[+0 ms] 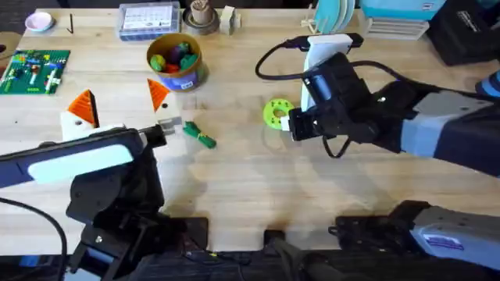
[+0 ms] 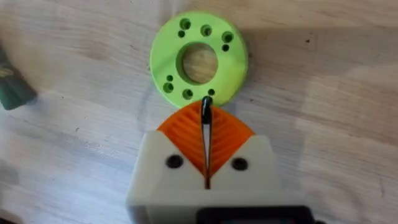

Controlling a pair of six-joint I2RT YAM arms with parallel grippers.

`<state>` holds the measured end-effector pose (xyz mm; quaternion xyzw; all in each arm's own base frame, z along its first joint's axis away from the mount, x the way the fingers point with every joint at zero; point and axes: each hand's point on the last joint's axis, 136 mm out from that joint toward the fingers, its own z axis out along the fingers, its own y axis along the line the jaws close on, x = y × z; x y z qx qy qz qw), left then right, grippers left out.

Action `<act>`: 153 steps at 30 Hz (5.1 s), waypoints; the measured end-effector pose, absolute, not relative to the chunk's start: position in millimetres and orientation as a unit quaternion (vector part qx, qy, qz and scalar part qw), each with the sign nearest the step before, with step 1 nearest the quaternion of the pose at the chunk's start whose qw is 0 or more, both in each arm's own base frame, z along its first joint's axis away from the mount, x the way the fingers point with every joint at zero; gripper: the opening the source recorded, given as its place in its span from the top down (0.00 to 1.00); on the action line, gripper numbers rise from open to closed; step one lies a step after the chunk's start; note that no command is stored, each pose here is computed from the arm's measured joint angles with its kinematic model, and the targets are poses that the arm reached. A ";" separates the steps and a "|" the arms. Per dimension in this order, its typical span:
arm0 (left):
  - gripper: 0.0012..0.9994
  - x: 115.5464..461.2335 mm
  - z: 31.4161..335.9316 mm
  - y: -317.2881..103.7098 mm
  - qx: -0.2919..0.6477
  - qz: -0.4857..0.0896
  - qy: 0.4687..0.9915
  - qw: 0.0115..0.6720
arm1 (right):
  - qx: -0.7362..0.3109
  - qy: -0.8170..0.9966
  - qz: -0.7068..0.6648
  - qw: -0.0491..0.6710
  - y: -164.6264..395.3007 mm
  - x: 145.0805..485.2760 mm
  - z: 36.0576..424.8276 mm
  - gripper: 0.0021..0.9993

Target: Pick up the gripper from the table and insert it into the empty holder that is missing its gripper. Then pick up a screw, insert it into the mounting hole, and use the screwdriver to tighten it. Finally, clean up the table by picking up the vegetable and placing it into the bucket.

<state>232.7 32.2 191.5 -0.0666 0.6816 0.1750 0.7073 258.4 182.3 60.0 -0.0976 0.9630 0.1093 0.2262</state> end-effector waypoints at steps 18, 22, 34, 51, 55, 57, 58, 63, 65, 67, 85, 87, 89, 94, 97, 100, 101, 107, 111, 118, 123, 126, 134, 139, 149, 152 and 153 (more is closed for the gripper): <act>0.01 232.6 191.5 32.2 -0.067 0.175 0.682 0.707 | -0.125 0.969 0.085 0.197 170.4 242.5 99.7 1.00; 0.01 233.7 191.8 29.0 -0.059 0.168 0.682 0.709 | -0.151 0.965 0.080 0.199 172.2 244.9 130.9 1.00; 0.01 239.7 193.0 -55.0 0.078 -0.044 0.676 0.731 | -0.195 0.944 0.091 0.249 183.4 260.0 204.1 1.00; 0.01 182.1 162.4 -156.0 0.183 -0.396 0.701 0.564 | -0.292 0.933 0.108 0.181 220.0 258.4 236.0 1.00; 0.01 172.0 162.4 -163.8 0.212 -0.415 0.692 0.551 | -0.332 0.916 0.123 0.190 242.2 253.6 246.8 1.00; 0.01 167.0 162.5 -167.4 0.233 -0.417 0.685 0.550 | -0.349 0.908 0.129 0.194 252.4 249.9 250.8 1.00; 0.01 164.7 162.6 -168.9 0.243 -0.418 0.682 0.549 | -0.358 0.904 0.131 0.194 256.6 247.6 251.6 1.00; 0.01 151.2 161.6 -176.8 0.298 -0.423 0.660 0.545 | -0.393 0.891 0.133 0.183 271.4 233.1 247.7 1.00; 0.01 145.8 161.5 -179.5 0.318 -0.425 0.651 0.543 | -0.406 0.887 0.133 0.177 275.2 226.0 246.4 1.00; 0.01 140.3 161.4 -182.0 0.338 -0.428 0.641 0.540 | -0.419 0.881 0.134 0.173 279.8 218.1 245.7 1.00; 0.01 124.3 160.6 -188.1 0.392 -0.434 0.609 0.535 | -0.441 0.887 0.133 0.020 277.8 172.4 236.6 1.00; 0.01 123.9 160.6 -188.3 0.393 -0.435 0.608 0.535 | -0.441 0.888 0.128 0.008 280.6 174.2 236.7 1.00; 0.01 123.8 160.6 -188.3 0.394 -0.435 0.608 0.535 | -0.441 0.888 0.128 0.008 286.1 178.2 237.5 1.00; 0.01 123.7 160.6 -188.3 0.395 -0.434 0.607 0.535 | -0.450 0.882 0.137 0.026 300.5 184.0 245.4 1.00; 0.01 123.7 160.6 -188.3 0.395 -0.435 0.608 0.535 | -0.458 0.876 0.148 0.044 309.3 183.8 252.7 1.00; 0.01 123.7 160.6 -188.3 0.395 -0.434 0.607 0.535 | -0.471 0.868 0.152 0.050 315.7 180.6 254.7 1.00; 0.01 123.6 160.5 -188.4 0.395 -0.435 0.608 0.535 | -0.476 0.865 0.152 0.049 317.3 178.6 253.6 1.00; 0.01 123.2 160.6 -188.5 0.395 -0.435 0.607 0.534 | -0.498 0.853 0.149 0.040 331.1 174.6 241.2 1.00; 0.01 123.2 160.6 -188.5 0.396 -0.435 0.607 0.534 | -0.500 0.852 0.150 0.042 336.3 177.8 237.1 1.00; 0.01 123.1 160.6 -188.5 0.396 -0.435 0.607 0.534 | -0.502 0.849 0.156 0.056 342.1 181.9 238.8 1.00; 0.01 123.1 160.6 -188.5 0.396 -0.435 0.607 0.534 | -0.502 0.850 0.153 0.048 340.5 180.8 236.1 1.00; 0.01 123.1 160.6 -188.5 0.396 -0.435 0.607 0.535 | -0.501 0.852 0.148 0.038 340.7 181.0 230.1 1.00; 0.01 123.1 160.2 -188.5 0.394 -0.436 0.608 0.533 | -0.500 0.854 0.142 0.026 342.5 182.3 220.9 1.00; 0.01 122.9 160.3 -188.6 0.395 -0.436 0.607 0.533 | -0.500 0.854 0.142 0.026 342.9 182.6 220.5 1.00; 0.01 123.1 160.3 -188.5 0.394 -0.437 0.608 0.533 | -0.500 0.854 0.142 0.024 345.9 184.7 216.1 1.00; 0.01 123.1 160.3 -188.5 0.394 -0.437 0.608 0.533 | -0.500 0.854 0.143 0.028 347.9 186.1 215.9 1.00; 0.01 123.1 160.3 -188.5 0.394 -0.437 0.608 0.533 | -0.500 0.853 0.144 0.029 348.4 186.4 215.9 1.00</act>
